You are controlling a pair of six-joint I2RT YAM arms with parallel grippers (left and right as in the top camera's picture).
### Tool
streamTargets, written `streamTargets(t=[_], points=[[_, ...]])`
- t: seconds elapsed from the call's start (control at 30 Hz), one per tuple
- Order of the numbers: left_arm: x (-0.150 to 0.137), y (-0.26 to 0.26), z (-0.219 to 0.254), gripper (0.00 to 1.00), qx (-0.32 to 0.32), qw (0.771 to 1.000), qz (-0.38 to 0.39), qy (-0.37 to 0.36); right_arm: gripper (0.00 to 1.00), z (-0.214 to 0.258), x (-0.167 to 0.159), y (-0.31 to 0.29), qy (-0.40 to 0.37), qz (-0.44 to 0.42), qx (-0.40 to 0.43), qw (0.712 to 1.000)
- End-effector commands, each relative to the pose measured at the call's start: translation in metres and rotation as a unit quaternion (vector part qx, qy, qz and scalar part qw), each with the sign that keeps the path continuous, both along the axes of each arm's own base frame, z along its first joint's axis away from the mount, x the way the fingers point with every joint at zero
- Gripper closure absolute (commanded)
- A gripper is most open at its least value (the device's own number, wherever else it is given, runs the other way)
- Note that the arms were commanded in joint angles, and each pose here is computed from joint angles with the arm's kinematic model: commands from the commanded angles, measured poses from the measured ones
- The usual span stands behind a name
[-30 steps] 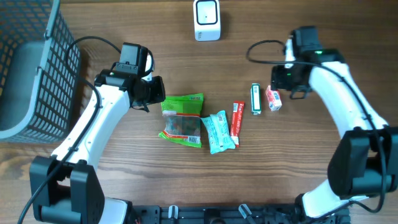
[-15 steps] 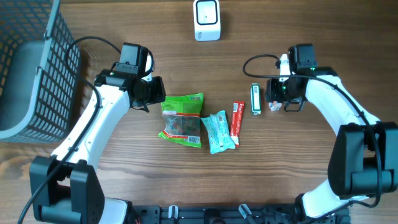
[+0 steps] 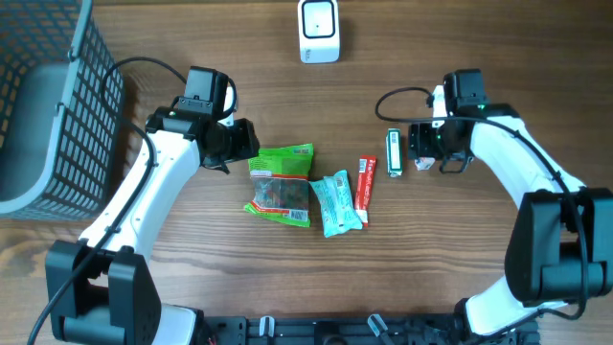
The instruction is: Scan the item barcode
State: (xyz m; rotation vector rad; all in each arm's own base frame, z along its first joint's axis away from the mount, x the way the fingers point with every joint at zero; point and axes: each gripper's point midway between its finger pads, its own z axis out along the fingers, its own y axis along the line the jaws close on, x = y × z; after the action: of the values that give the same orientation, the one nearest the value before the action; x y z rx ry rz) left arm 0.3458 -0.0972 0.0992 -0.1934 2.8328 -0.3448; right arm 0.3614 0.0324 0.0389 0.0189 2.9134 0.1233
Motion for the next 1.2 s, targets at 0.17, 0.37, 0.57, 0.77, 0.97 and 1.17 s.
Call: streamTargets(t=[0.17, 0.37, 0.57, 0.77, 0.97, 1.17], points=[[-0.001, 0.001, -0.004, 0.00, 0.003, 1.000, 0.003, 0.007, 0.00, 0.084, 0.021, 0.065, -0.038, 0.054, 0.182, 0.981], [-0.011, 0.003, -0.016, 0.96, 0.007, 1.000, 0.003, 0.025, 0.05, 0.083, 0.003, 0.094, -0.010, 0.080, 0.243, 0.967], [-0.043, -0.013, -0.049, 0.96, -0.030, 0.997, -0.023, 0.070, 0.46, 0.081, -0.011, 0.138, -0.005, 0.142, 0.228, 0.963], [-0.036, -0.016, -0.057, 0.96, -0.009, 0.999, -0.004, 0.045, 0.56, 0.076, -0.034, 0.199, 0.019, 0.175, 0.240, 0.955], [0.005, -0.013, 0.028, 0.80, -0.004, 0.998, 0.008, -0.070, 0.29, 0.076, -0.033, 0.227, -0.007, 0.212, 0.248, 0.945], [0.009, -0.014, 0.030, 0.00, -0.006, 0.997, 0.008, -0.077, 0.00, 0.070, -0.018, 0.201, -0.016, 0.174, 0.215, 0.961]])
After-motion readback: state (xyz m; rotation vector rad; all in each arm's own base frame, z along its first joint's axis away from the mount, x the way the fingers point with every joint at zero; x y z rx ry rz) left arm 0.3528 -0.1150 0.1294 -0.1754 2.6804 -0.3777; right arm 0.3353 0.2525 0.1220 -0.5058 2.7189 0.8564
